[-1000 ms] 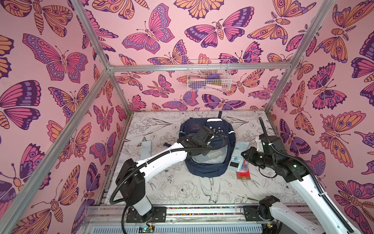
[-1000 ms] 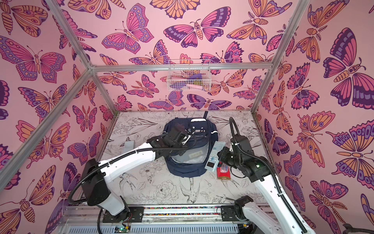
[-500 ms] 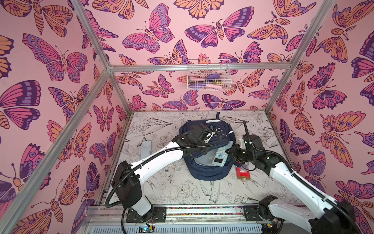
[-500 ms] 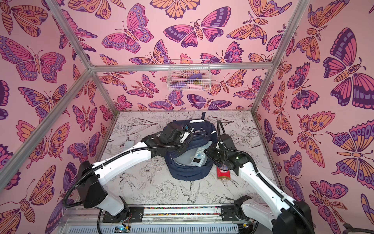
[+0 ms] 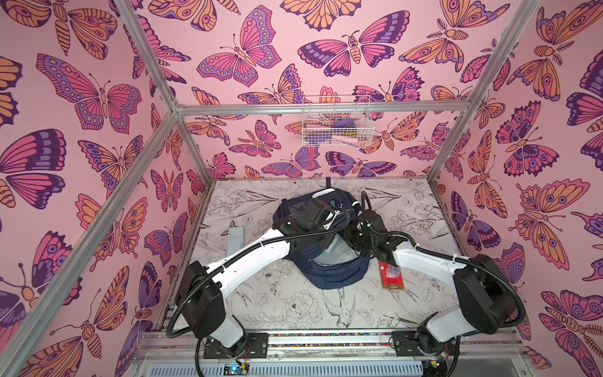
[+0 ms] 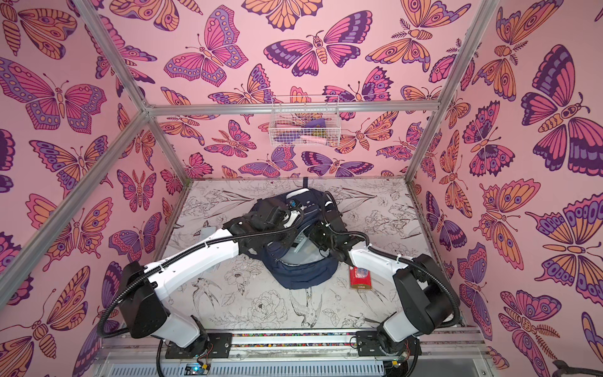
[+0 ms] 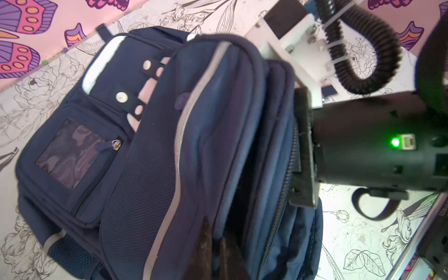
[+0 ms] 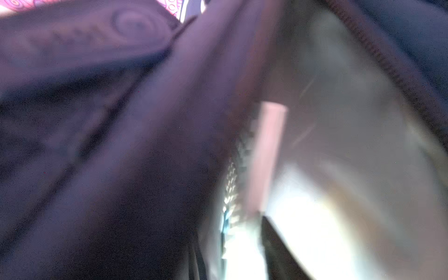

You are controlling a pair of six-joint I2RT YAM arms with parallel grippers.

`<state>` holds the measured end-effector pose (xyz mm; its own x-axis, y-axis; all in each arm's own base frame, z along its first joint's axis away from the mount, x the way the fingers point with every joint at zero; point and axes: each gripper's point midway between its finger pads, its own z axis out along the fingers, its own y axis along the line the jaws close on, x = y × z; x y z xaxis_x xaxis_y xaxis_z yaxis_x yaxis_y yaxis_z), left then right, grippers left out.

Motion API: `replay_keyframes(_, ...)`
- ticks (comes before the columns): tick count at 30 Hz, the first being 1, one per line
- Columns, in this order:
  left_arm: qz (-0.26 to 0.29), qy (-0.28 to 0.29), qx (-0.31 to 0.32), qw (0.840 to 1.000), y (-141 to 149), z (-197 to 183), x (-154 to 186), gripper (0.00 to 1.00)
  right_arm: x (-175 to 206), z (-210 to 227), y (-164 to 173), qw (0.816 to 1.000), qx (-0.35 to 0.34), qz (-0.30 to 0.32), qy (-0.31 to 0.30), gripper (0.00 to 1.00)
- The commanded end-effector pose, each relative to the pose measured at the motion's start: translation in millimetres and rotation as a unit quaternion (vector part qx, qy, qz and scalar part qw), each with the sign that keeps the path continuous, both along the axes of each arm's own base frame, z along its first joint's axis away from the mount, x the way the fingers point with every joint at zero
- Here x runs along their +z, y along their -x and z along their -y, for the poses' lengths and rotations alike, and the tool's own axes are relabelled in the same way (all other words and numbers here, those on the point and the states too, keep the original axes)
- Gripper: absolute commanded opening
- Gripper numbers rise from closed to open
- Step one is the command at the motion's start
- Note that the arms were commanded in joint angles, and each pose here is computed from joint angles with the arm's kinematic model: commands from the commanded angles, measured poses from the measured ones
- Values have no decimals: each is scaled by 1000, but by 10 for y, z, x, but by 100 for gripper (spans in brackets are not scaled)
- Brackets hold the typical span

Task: Pack books, pencil case, and school supplies into a backpack
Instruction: Place the calculator in the student bag, then close the student bag at the center of the table.

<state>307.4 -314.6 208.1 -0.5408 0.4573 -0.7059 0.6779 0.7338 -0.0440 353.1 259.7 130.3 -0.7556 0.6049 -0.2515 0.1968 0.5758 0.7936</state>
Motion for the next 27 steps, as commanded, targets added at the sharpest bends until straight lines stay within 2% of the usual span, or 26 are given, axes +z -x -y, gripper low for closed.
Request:
replay_keyframes(1, 23, 86, -25, 996, 73, 167, 369, 0, 154, 51, 26, 999, -17, 26, -6, 72)
replay_keyframes(7, 9, 87, -9, 996, 99, 28, 209, 0, 138, 635, 309, 996, -50, 9, 68, 71)
replay_keyframes(12, -14, 103, 14, 994, 199, -144, 73, 0, 217, 1228, 640, 986, -86, 4, 146, 70)
replay_keyframes(18, -49, 105, 45, 992, 330, -314, -155, 2, 399, 1616, 1013, 972, -77, 3, 220, 72)
replay_keyframes(19, -51, 99, 66, 992, 315, -378, -180, 19, 412, 1632, 1053, 971, -70, -1, 228, 72)
replay_keyframes(20, -50, 93, 96, 990, 292, -472, -197, 51, 431, 1636, 1087, 971, -61, -3, 233, 72)
replay_keyframes(21, -46, 88, 123, 987, 269, -569, -196, 69, 440, 1635, 1118, 970, -53, -5, 236, 71)
replay_keyframes(22, -34, 92, 156, 983, 256, -704, -113, 94, 453, 1622, 1143, 971, -44, -6, 236, 71)
replay_keyframes(23, -23, 95, 184, 978, 241, -835, -55, 99, 461, 1603, 1158, 972, -37, -5, 234, 71)
replay_keyframes(25, -7, 98, 235, 967, 205, -1097, 30, 99, 480, 1581, 1170, 973, -30, -2, 229, 71)
replay_keyframes(27, 13, 89, 303, 949, 149, -1455, 81, 99, 499, 1542, 1159, 975, -24, 5, 221, 71)
